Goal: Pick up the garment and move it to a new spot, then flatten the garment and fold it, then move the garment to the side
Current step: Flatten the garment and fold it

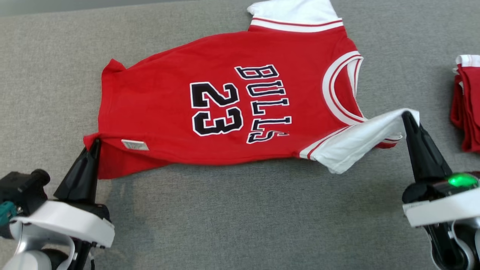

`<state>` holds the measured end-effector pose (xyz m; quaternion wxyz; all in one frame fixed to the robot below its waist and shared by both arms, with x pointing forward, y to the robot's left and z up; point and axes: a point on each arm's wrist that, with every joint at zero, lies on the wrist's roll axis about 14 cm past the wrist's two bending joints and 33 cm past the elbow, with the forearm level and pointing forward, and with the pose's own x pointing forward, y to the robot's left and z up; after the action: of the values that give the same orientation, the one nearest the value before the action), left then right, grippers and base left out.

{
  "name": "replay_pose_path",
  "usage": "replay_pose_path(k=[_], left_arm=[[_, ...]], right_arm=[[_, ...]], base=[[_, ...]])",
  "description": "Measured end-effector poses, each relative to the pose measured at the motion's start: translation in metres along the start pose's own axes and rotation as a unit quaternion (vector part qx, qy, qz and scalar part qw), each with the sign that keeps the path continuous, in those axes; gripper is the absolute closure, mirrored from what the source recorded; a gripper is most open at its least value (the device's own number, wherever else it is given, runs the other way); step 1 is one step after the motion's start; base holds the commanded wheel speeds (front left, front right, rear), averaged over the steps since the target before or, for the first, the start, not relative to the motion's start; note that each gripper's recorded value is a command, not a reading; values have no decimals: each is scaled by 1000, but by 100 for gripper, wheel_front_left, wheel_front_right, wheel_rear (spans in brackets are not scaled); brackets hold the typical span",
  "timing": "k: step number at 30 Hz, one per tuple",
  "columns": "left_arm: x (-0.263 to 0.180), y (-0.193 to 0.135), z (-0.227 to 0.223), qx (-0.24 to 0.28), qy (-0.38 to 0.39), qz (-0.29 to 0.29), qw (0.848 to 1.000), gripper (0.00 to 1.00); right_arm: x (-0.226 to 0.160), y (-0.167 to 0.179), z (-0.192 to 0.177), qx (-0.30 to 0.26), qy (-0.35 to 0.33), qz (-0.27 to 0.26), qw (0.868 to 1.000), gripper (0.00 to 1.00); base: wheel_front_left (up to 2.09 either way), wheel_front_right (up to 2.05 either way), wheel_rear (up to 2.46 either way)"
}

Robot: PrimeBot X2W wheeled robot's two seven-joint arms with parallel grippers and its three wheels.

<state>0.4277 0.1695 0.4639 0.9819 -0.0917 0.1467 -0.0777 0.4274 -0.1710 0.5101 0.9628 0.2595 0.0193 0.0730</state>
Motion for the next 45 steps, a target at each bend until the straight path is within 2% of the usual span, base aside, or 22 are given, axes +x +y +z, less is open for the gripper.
replay_pose_path(k=[8, 12, 22, 23, 24, 25, 26, 30, 34, 40, 45], left_arm=[[22, 11, -10, -13, 16, 8, 1000, 100], [28, 16, -31, -25, 45, 12, 999, 100], [31, 20, -62, -50, 76, 17, 996, 100], [31, 18, -63, -56, 75, 16, 995, 76], [31, 16, -64, -63, 73, 14, 995, 29], [31, 14, -63, -66, 67, 13, 995, 0], [31, 14, -60, -69, 58, 14, 996, 0], [31, 18, -39, -68, -2, 27, 997, 0], [28, 22, -7, -43, -76, 40, 995, 0], [21, 21, 38, -12, -165, 52, 985, 0], [12, 22, 65, 24, -213, 61, 975, 0]], right_arm=[[43, -9, -19, -2, 30, 11, 999, 100], [58, -20, -40, -4, 64, 4, 998, 100], [67, -35, -74, 3, 101, -14, 995, 100], [68, -33, -75, 0, 100, -10, 995, 100], [69, -31, -75, -4, 99, -6, 995, 72], [69, -30, -73, -5, 93, -2, 996, 31], [68, -28, -72, -7, 88, 1, 996, 0], [69, -25, -56, -36, 52, 14, 998, 0], [70, -11, -28, -67, -3, 39, 997, 0], [59, -7, 14, -149, -72, 44, 985, 0], [42, -7, 21, -185, -87, 29, 978, 0]], base=[[0, 0, 0], [0, 0, 0], [0, 0, 0], [0, 0, 0], [0, 0, 0], [0, 0, 0], [0, 0, 0], [0, 0, 0], [0, 0, 0], [0, 0, 0], [0, 0, 0]])
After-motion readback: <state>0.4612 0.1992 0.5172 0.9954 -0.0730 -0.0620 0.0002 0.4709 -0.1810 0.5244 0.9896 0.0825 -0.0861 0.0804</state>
